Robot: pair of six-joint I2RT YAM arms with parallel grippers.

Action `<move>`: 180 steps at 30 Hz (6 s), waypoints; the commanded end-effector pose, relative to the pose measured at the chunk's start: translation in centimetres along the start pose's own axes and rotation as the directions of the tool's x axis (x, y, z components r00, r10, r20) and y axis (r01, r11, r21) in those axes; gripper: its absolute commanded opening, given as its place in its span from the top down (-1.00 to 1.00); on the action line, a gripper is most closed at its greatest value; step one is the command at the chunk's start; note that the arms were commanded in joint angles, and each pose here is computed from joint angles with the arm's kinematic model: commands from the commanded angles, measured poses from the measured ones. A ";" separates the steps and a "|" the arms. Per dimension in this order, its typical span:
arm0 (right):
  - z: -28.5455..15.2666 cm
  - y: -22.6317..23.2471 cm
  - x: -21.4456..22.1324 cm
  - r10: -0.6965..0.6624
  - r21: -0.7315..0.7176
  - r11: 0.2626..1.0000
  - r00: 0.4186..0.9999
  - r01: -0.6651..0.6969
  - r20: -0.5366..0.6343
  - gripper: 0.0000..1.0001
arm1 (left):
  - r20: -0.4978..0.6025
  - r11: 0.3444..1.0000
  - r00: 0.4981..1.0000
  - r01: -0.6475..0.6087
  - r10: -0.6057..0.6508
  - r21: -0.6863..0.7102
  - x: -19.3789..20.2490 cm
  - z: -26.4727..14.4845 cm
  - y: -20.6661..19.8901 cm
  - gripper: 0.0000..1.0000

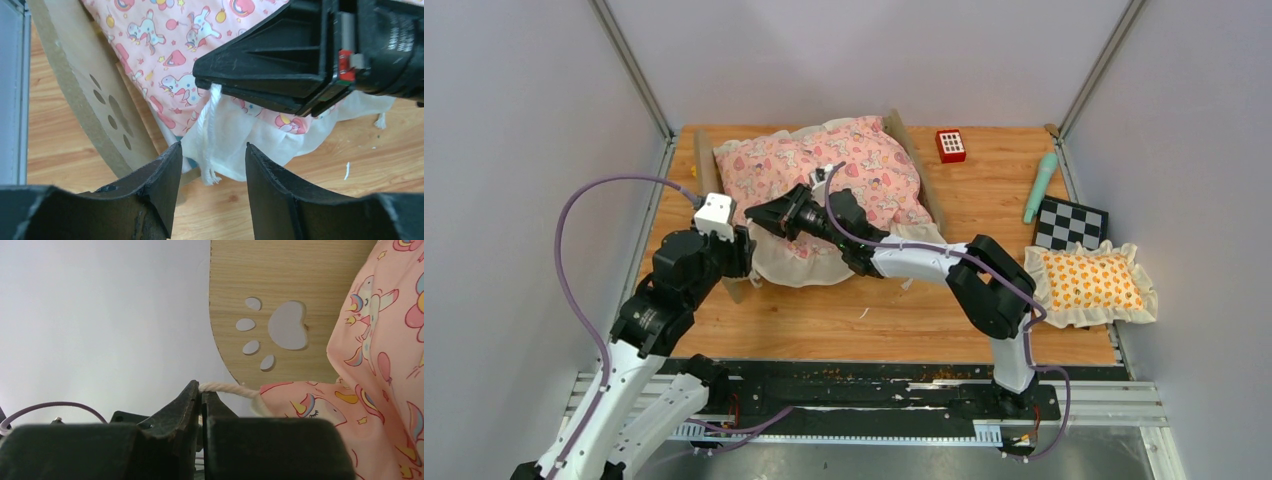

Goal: Set up the pet bed
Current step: Cross the ropes on the bed frame.

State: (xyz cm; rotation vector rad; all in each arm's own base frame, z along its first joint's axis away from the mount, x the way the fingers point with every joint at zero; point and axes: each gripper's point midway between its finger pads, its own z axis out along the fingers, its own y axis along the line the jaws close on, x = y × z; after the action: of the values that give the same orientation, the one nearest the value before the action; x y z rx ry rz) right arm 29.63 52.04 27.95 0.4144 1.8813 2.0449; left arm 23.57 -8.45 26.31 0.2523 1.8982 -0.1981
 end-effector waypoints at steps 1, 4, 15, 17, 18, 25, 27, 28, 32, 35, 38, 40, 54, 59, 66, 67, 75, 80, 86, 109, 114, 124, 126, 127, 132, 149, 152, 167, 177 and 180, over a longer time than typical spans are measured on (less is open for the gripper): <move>-1.2 4.7 0.5 -0.013 -0.117 0.993 0.999 0.009 -0.033 0.87 | 0.038 0.999 0.999 -0.013 0.014 -0.031 -0.5 1.3 0.4 -0.12; -1.4 4.9 0.6 -0.012 -0.122 0.992 0.999 0.008 -0.038 0.87 | 0.036 0.999 0.999 -0.008 0.009 -0.032 -0.2 2.1 0.3 -0.08; -1.6 4.3 0.3 -0.005 -0.120 0.993 0.999 0.000 -0.041 0.87 | 0.092 0.999 0.996 0.010 -0.006 -0.048 -1.2 2.2 0.6 0.22; -1.6 4.3 0.3 -0.005 -0.121 0.993 0.999 -0.001 -0.043 0.87 | 0.088 0.998 0.996 0.010 -0.005 -0.057 -1.1 2.3 0.7 0.30; -1.6 4.4 0.3 -0.006 -0.123 0.992 0.999 0.000 -0.043 0.87 | 0.085 0.998 0.996 0.010 -0.005 -0.058 -1.0 2.4 0.7 0.32; -1.8 4.3 0.4 -0.007 -0.122 0.992 0.999 0.001 -0.046 0.87 | 0.079 0.998 0.997 0.020 -0.016 -0.053 -0.6 2.9 0.5 0.32; -1.8 4.2 0.4 -0.007 -0.120 0.993 0.999 0.002 -0.046 0.87 | 0.085 0.999 0.996 0.027 -0.023 -0.042 -0.7 2.8 0.3 0.27; -1.8 4.1 0.4 -0.005 -0.118 0.993 0.999 0.000 -0.047 0.87 | 0.087 0.999 0.996 0.029 -0.026 -0.037 -0.7 2.9 0.2 0.26; -1.8 4.1 0.5 -0.003 -0.121 0.993 0.999 -0.003 -0.050 0.87 | 0.085 0.999 0.996 0.030 -0.026 -0.042 -0.7 3.0 0.3 0.31; -1.9 4.0 0.5 -0.005 -0.119 0.993 0.999 -0.001 -0.049 0.87 | 0.087 0.998 0.996 0.034 -0.030 -0.044 -0.7 3.0 0.3 0.47; -1.9 3.9 0.5 -0.004 -0.118 0.993 0.999 -0.002 -0.049 0.87 | 0.088 0.998 0.996 0.038 -0.034 -0.047 -0.7 3.1 0.4 0.70; -2.0 3.8 0.5 -0.002 -0.118 0.993 0.999 -0.003 -0.049 0.87 | 0.088 0.998 0.995 0.042 -0.037 -0.050 -0.7 3.1 0.4 0.82; -2.1 2.5 0.4 -0.049 -0.084 0.995 0.998 0.045 -0.039 0.68 | 0.055 0.998 0.998 -0.004 0.007 -0.059 -2.0 0.5 0.9 1.00; -2.3 2.3 0.4 -0.079 -0.080 0.994 0.996 0.076 -0.040 0.46 | 0.033 0.998 0.999 -0.034 0.035 -0.051 -2.4 0.0 0.9 1.00; -3.0 1.3 1.2 -0.229 -0.110 0.969 0.971 0.221 -0.068 0.40 | -0.034 0.996 0.997 -0.064 0.062 -0.057 -2.5 -0.2 1.1 1.00; -3.2 0.7 1.2 -0.263 -0.107 0.961 0.962 0.255 -0.069 0.41 | -0.035 0.996 0.997 -0.065 0.063 -0.057 -2.6 -0.3 1.1 1.00; -4.9 0.0 2.1 -0.576 -0.202 0.803 0.817 0.560 -0.026 0.43 | -0.071 0.996 0.995 -0.079 0.077 -0.032 -2.5 -0.4 0.7 1.00; -5.2 1.8 5.2 -0.792 -0.358 0.564 0.610 0.744 0.021 0.35 | -0.121 0.996 0.989 -0.090 0.087 -0.013 -2.5 -1.0 0.5 1.00; -5.4 3.4 6.8 -0.838 -0.409 0.457 0.536 0.790 0.100 0.34 | -0.177 0.996 0.980 -0.094 0.091 -0.010 -1.9 -1.6 0.6 1.00; -2.9 3.0 8.7 -0.870 -0.350 0.420 0.482 0.837 0.108 0.28 | -0.182 0.995 0.979 -0.099 0.095 -0.008 -2.3 -2.2 0.7 1.00; -2.3 1.3 8.4 -0.888 -0.294 0.407 0.450 0.865 0.092 0.26 | -0.180 0.995 0.979 -0.099 0.096 -0.008 -2.5 -2.1 0.6 1.00; -1.4 1.1 9.3 -0.884 -0.319 0.415 0.461 0.852 0.083 0.26 | -0.182 0.996 0.979 -0.093 0.091 0.001 -2.3 -2.0 0.4 1.00; -1.2 0.9 9.2 -0.883 -0.308 0.417 0.461 0.855 0.084 0.26 | -0.182 0.996 0.979 -0.094 0.092 -0.001 -2.3 -2.0 0.5 1.00; -1.2 0.8 9.1 -0.884 -0.303 0.417 0.460 0.857 0.085 0.26 | -0.183 0.996 0.979 -0.094 0.093 0.000 -2.3 -2.0 0.4 1.00; -1.0 -0.1 8.3 -0.893 -0.250 0.413 0.443 0.876 0.081 0.27 | -0.183 0.995 0.978 -0.099 0.096 -0.006 -2.3 -2.1 0.6 1.00; 0.1 0.5 8.1 -0.884 -0.246 0.421 0.456 0.873 0.102 0.43 | -0.192 0.995 0.977 -0.099 0.097 -0.002 -1.9 -2.1 0.6 1.00; 0.3 0.8 8.2 -0.882 -0.257 0.422 0.459 0.869 0.106 0.61 | -0.188 0.995 0.978 -0.097 0.095 0.000 -1.9 -2.1 0.5 1.00; -0.1 -0.1 6.5 -0.863 -0.163 0.467 0.488 0.869 0.133 1.00 | -0.130 0.995 0.988 -0.089 0.083 -0.042 -3.9 -2.8 1.2 0.61; 0.3 0.6 5.3 -0.828 -0.128 0.520 0.535 0.844 0.166 1.00 | -0.043 0.994 0.998 -0.056 0.052 -0.091 -6.2 -4.3 2.0 -0.03; 0.5 0.8 4.1 -0.761 -0.111 0.613 0.623 0.782 0.184 1.00 | 0.017 0.992 0.999 -0.033 0.035 -0.124 -7.4 -5.6 2.7 -0.08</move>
State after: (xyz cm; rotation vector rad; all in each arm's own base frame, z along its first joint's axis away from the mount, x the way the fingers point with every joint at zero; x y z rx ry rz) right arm 24.64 54.74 26.26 -0.4702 1.4200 1.4155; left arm 22.11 -6.12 31.32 0.2861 1.9993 -0.0600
